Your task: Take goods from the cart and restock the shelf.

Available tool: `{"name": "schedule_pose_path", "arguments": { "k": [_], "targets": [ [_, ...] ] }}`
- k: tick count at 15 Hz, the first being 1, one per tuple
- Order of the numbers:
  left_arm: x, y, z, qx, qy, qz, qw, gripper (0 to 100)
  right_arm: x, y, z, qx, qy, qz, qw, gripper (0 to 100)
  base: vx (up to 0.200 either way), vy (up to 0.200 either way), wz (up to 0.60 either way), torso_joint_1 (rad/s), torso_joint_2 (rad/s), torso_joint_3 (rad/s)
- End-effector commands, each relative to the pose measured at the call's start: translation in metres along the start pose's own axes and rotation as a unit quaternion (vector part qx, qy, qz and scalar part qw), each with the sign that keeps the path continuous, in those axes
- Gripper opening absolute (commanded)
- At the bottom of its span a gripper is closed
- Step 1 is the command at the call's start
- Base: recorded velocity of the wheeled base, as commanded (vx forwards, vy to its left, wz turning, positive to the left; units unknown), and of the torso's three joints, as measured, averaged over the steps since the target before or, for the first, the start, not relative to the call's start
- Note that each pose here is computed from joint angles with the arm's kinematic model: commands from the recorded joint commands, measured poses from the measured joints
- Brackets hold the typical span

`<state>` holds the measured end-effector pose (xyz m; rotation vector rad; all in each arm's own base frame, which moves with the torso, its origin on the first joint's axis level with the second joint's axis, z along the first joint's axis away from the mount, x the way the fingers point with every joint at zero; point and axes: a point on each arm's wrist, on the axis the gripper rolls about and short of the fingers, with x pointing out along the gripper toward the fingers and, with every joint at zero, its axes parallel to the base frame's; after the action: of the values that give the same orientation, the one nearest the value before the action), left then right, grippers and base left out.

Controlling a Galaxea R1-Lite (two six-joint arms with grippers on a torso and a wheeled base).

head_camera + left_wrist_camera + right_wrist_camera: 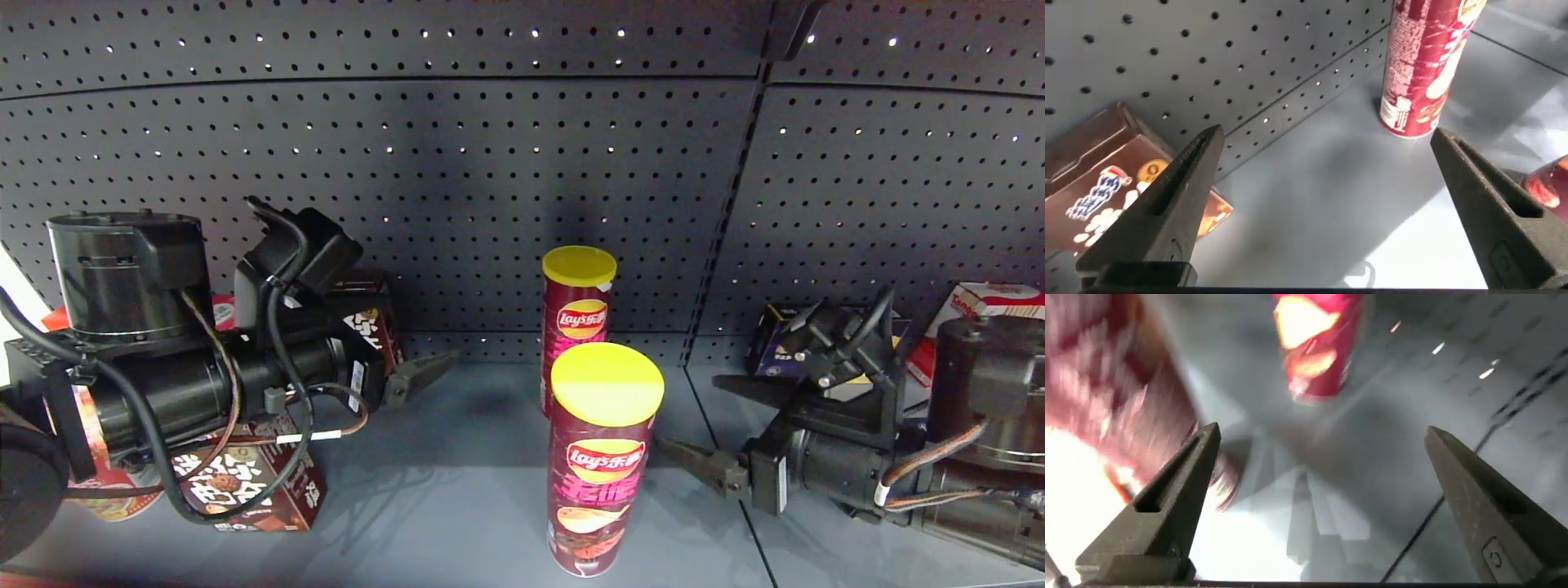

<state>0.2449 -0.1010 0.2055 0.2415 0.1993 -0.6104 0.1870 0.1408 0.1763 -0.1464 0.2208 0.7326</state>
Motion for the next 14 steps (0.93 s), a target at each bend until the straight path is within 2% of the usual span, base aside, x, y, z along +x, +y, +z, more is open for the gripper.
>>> {"name": "schedule_pose_path", "arguments": {
  "k": [1,7,14],
  "targets": [
    [-0.002,0.003,0.001,0.000,-0.003,0.007,1.0000,100,-0.001,0.007,-0.012,-0.003,0.021,0.015,1.000,100,0.000,0.000,0.00,0.000,0.00,0.000],
    [-0.002,0.005,0.002,-0.001,-0.004,0.009,0.9999,100,-0.005,0.012,-0.026,-0.006,0.044,0.024,0.999,100,0.000,0.000,0.00,0.000,0.00,0.000],
    [-0.002,0.008,0.004,-0.001,-0.008,0.015,0.9999,100,-0.001,0.012,-0.028,-0.007,0.052,0.028,0.998,100,0.000,0.000,0.00,0.000,0.00,0.000]
  ]
}}
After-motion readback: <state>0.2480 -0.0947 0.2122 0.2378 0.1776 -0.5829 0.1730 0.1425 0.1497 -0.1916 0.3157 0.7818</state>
